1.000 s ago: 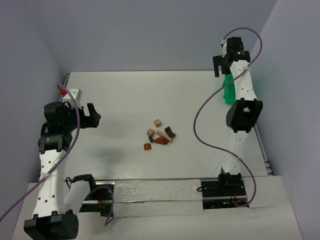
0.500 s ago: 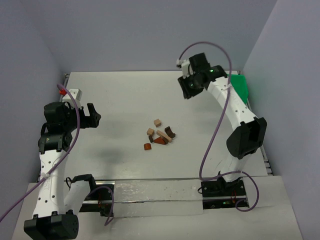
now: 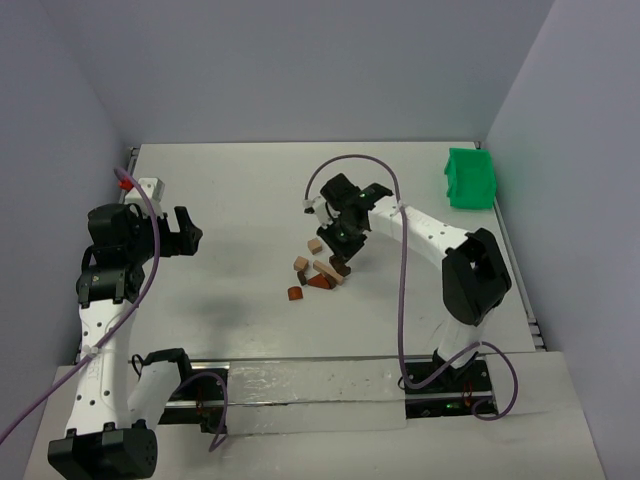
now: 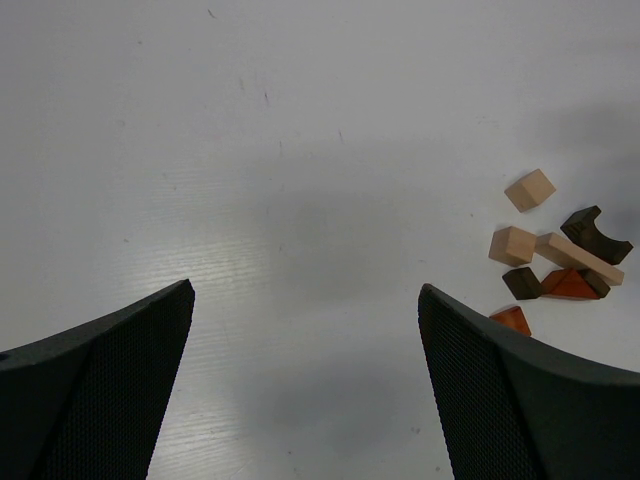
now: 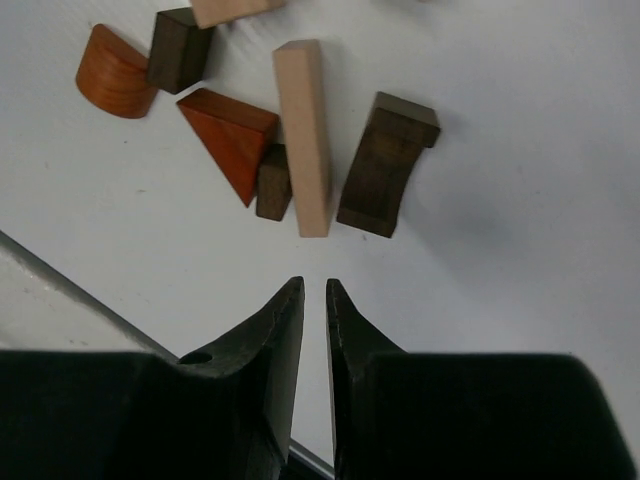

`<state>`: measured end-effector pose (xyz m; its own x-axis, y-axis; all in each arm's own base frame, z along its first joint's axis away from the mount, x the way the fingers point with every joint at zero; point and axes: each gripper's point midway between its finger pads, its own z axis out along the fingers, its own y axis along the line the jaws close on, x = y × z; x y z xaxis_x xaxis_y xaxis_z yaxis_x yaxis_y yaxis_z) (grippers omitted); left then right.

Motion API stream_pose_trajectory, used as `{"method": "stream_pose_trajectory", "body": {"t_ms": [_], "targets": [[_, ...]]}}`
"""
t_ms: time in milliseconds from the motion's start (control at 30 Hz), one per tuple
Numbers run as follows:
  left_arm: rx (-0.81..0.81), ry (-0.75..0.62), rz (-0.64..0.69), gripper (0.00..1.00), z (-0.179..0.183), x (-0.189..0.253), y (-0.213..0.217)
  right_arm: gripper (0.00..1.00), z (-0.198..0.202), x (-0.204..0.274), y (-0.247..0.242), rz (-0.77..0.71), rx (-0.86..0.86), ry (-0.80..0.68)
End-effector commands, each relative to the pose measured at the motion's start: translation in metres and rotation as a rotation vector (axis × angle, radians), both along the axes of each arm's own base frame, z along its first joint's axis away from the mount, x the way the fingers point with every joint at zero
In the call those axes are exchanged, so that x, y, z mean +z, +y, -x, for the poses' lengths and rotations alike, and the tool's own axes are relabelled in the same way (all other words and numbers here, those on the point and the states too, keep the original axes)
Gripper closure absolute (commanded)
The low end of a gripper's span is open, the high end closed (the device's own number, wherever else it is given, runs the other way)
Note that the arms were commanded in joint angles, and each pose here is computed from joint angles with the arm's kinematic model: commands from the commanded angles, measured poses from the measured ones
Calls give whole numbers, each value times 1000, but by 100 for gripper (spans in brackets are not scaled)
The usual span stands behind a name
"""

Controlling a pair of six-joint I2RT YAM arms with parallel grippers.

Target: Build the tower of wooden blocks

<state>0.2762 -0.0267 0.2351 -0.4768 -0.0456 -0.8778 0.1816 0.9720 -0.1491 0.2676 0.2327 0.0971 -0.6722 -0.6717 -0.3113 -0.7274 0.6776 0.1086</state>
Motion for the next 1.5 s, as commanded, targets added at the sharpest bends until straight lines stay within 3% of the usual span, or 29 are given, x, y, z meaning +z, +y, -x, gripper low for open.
{"method": "stream_pose_trajectory", "body": {"t_ms": [0, 867, 1467], "targets": [[-15, -35, 2, 1, -2, 8, -1, 78, 0, 0, 22, -34, 26, -37], [-17, -39, 3, 1, -1, 9, -1, 63, -14, -38, 40, 50, 40, 7], [-15, -37, 3, 1, -1, 8, -1, 62, -24, -60, 43, 84, 41, 14]]}}
